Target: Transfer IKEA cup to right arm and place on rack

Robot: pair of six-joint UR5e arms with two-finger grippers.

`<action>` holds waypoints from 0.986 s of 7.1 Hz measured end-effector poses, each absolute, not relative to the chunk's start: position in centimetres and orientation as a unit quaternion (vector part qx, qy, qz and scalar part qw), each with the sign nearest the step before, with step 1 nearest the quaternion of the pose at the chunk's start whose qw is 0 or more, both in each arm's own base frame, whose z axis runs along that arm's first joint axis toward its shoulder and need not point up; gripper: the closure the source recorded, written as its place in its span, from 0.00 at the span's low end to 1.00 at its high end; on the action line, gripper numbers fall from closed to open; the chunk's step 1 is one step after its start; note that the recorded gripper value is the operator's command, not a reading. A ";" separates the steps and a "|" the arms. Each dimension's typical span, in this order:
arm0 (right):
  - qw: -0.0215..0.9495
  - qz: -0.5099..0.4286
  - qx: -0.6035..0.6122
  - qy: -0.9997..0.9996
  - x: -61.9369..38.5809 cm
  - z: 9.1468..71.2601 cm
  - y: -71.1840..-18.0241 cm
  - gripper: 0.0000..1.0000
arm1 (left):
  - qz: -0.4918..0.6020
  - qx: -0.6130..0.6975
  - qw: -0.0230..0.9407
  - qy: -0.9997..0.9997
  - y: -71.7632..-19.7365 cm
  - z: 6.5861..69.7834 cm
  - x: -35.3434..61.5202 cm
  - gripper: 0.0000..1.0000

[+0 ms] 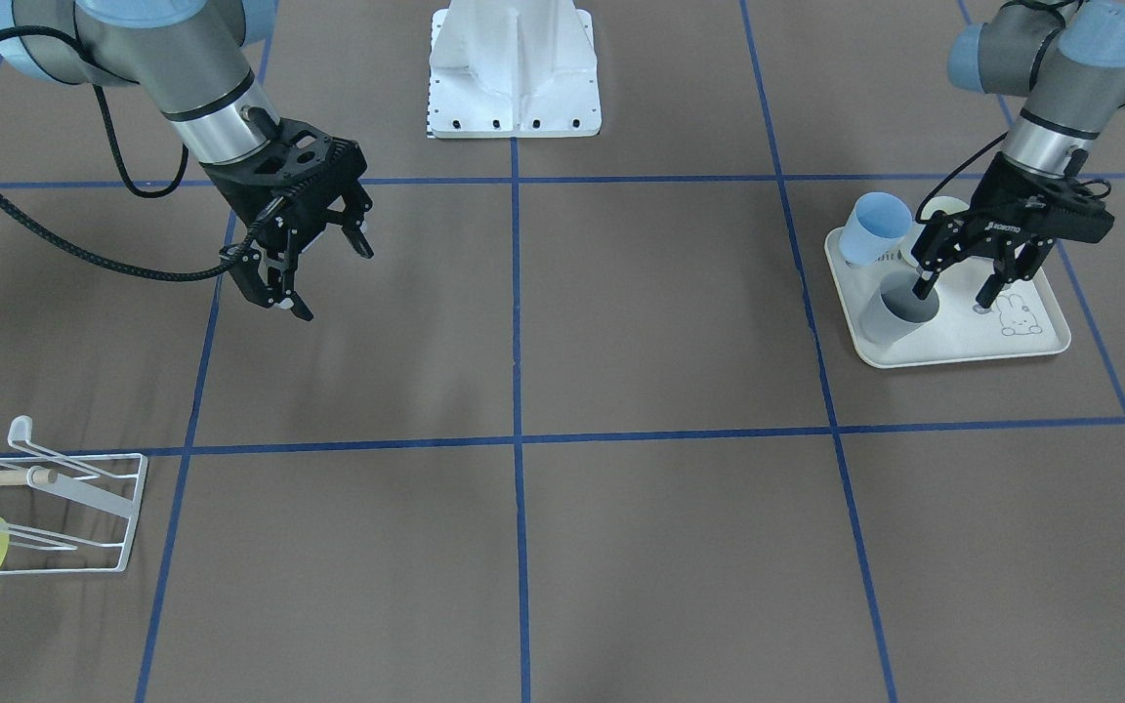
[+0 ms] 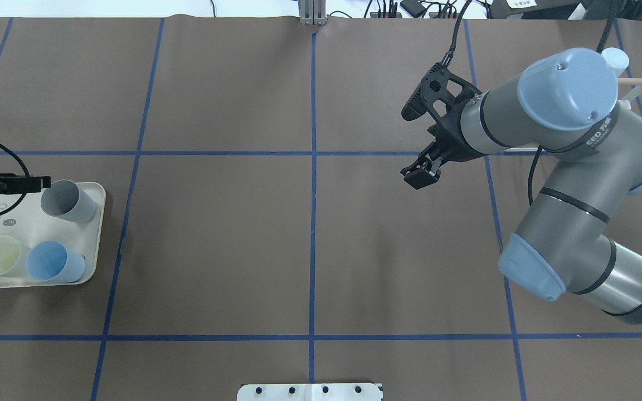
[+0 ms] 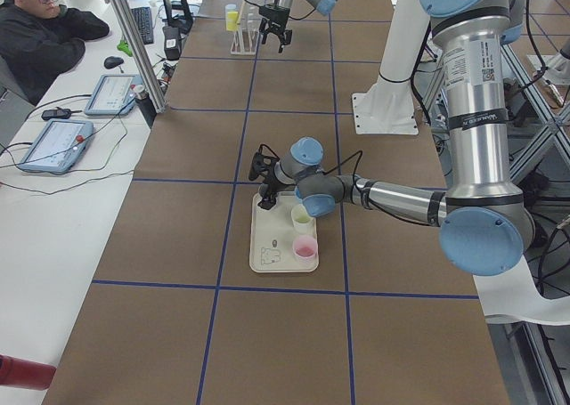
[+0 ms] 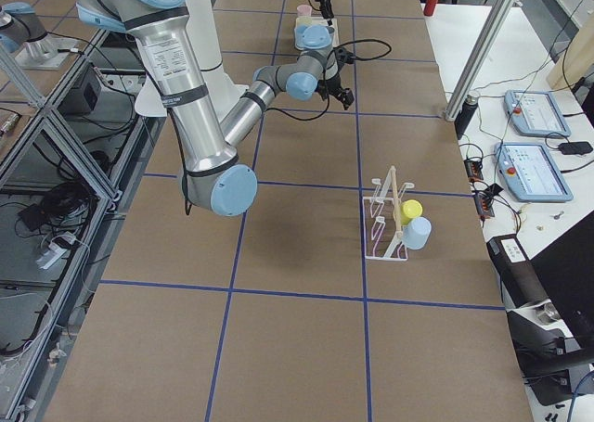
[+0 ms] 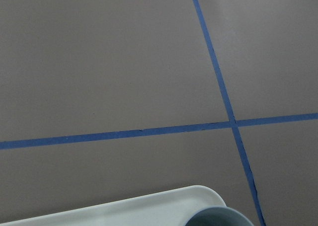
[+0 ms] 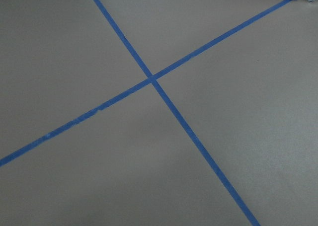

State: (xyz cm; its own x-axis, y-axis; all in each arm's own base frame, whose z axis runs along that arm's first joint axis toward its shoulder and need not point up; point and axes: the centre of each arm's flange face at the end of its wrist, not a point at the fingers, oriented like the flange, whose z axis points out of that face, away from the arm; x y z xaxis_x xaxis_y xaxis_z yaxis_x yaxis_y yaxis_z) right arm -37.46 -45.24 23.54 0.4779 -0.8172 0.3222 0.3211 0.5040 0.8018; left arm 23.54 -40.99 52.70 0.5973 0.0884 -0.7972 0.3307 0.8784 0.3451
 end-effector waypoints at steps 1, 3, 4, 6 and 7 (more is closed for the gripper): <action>0.788 -0.361 0.343 -0.361 -37.6 23.5 -45.1 0.01 | -0.077 0.237 0.859 0.447 -40.8 53.6 24.4 0.78; 0.788 -0.361 0.343 -0.361 -37.7 23.5 -45.1 0.01 | -0.080 0.241 0.854 0.454 -40.7 54.8 24.7 1.00; 0.788 -0.361 0.344 -0.361 -37.7 23.5 -45.1 0.01 | -0.079 0.242 0.853 0.456 -40.6 54.9 24.6 1.00; 0.788 -0.362 0.344 -0.361 -37.9 23.4 -45.0 0.01 | -0.077 0.244 0.850 0.461 -40.3 54.3 24.0 1.00; 0.786 -0.365 0.343 -0.362 -38.2 23.4 -44.8 0.01 | -0.076 0.248 0.846 0.465 -40.1 53.5 23.7 1.00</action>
State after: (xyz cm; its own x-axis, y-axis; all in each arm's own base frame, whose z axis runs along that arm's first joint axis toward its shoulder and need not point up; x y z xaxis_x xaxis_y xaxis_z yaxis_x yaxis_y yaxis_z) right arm -38.16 -44.77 23.38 0.4716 -0.8221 0.3189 0.3250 0.4983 0.8038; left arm 23.66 -40.13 53.49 0.5551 0.1021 -0.8255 0.3603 0.8650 0.3493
